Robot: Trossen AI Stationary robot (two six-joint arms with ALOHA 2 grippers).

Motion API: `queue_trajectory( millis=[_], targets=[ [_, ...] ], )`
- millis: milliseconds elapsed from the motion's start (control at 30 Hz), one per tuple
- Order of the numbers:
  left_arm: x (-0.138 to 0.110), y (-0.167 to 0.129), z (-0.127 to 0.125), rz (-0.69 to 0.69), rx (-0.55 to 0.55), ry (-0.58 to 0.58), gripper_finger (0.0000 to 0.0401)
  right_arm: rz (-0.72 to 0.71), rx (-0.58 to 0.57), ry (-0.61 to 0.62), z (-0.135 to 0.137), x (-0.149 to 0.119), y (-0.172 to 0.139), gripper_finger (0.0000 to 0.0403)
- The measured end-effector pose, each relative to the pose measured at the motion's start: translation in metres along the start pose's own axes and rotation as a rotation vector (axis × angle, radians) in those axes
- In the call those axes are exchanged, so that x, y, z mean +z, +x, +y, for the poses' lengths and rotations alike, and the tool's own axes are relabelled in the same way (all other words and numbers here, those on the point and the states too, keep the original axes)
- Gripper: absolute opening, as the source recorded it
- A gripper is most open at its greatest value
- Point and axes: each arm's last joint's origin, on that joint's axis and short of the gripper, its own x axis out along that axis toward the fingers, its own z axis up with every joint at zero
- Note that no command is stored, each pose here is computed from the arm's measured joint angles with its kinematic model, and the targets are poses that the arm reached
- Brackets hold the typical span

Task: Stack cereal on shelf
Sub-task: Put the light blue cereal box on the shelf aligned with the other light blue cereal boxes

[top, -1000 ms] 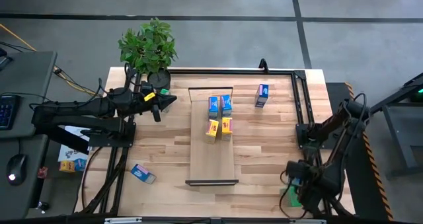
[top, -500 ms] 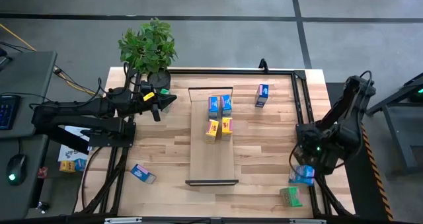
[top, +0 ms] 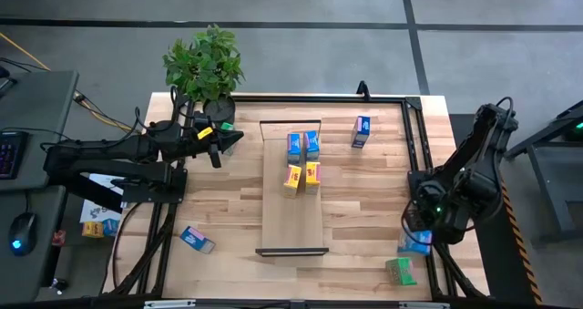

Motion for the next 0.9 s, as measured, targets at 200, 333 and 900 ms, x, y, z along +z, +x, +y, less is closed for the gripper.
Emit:
queue_trajectory(
  millis=[200, 333, 900],
  targets=[
    [0.000, 0.000, 0.000, 0.001, -0.002, -0.001, 0.0000, 0.048, -0.033, 0.006, 0.008, -0.009, 0.007, 0.0320],
    [0.000, 0.000, 0.000, 0.004, -0.008, -0.001, 0.0000, 0.022, -0.084, 0.026, 0.012, -0.014, 0.017, 0.0335],
    [0.000, 0.000, 0.000, 0.005, -0.010, -0.035, 0.0000, -0.048, -0.271, 0.123, 0.025, -0.021, 0.055, 0.0335]
  ],
)
